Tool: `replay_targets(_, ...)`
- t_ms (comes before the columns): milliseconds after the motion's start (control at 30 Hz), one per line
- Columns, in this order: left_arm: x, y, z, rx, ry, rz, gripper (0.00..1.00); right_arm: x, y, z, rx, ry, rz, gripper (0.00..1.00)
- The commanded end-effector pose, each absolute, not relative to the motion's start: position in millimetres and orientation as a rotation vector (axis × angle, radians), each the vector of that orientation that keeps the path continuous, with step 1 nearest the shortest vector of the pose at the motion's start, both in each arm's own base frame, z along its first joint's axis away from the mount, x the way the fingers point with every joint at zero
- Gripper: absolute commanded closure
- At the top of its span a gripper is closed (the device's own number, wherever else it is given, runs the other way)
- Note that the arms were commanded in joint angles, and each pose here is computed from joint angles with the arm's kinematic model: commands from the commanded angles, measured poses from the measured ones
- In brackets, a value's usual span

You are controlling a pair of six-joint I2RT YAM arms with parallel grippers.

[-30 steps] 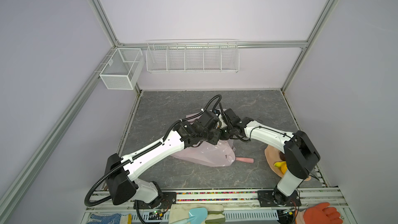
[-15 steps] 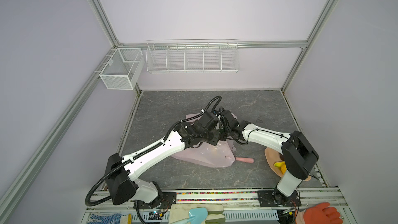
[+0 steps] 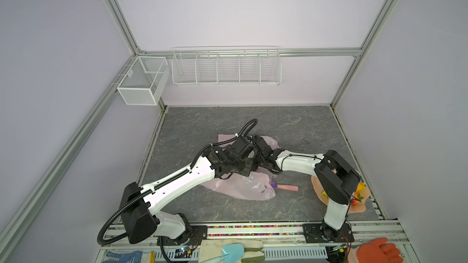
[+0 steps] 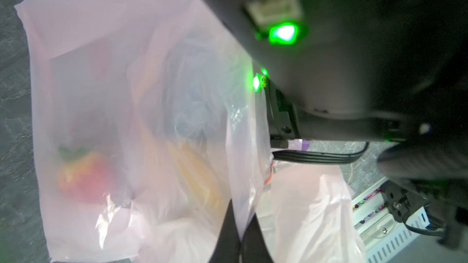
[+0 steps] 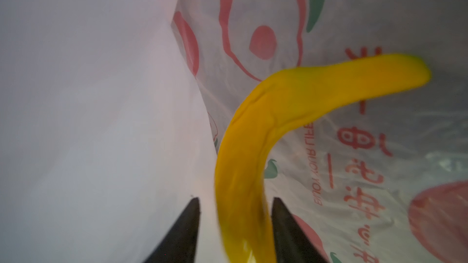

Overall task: Place the fruits into the plastic bag
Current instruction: Place the fruit in the plastic bag.

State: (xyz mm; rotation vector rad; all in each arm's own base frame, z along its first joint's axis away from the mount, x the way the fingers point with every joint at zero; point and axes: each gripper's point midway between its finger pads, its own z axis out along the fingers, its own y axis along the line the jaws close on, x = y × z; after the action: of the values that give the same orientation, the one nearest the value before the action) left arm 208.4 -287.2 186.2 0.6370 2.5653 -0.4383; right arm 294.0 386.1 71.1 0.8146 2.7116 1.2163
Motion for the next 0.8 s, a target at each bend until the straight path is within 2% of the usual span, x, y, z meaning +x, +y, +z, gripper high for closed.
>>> replay_targets(0, 223.3, -318.6, 220.6, 0.660, 2.380, -0.573, 1.00, 252.1, 405.3, 60.2, 0.939, 2.794, 1.195, 0.30)
replay_targets(67, 224.9, -314.1, 223.2, 0.652, 2.373, -0.548, 1.00, 247.6, 396.7, 61.8, 0.955, 2.800, 1.167, 0.19)
replay_targets(267, 229.2, -302.9, 238.1, 0.633, 2.336, -0.494, 1.00, 239.8, 374.7, 79.0, 0.874, 2.813, 1.095, 0.06)
replay_targets(533, 231.6, -297.5, 242.3, 0.641, 2.324, -0.452, 1.00, 234.3, 337.0, 96.7, 0.733, 2.815, 0.982, 0.00)
replay_targets(767, 231.4, -297.2, 237.7, 0.640, 2.329, -0.449, 1.00, 225.0, 299.5, 102.8, 0.586, 2.843, 0.802, 0.01)
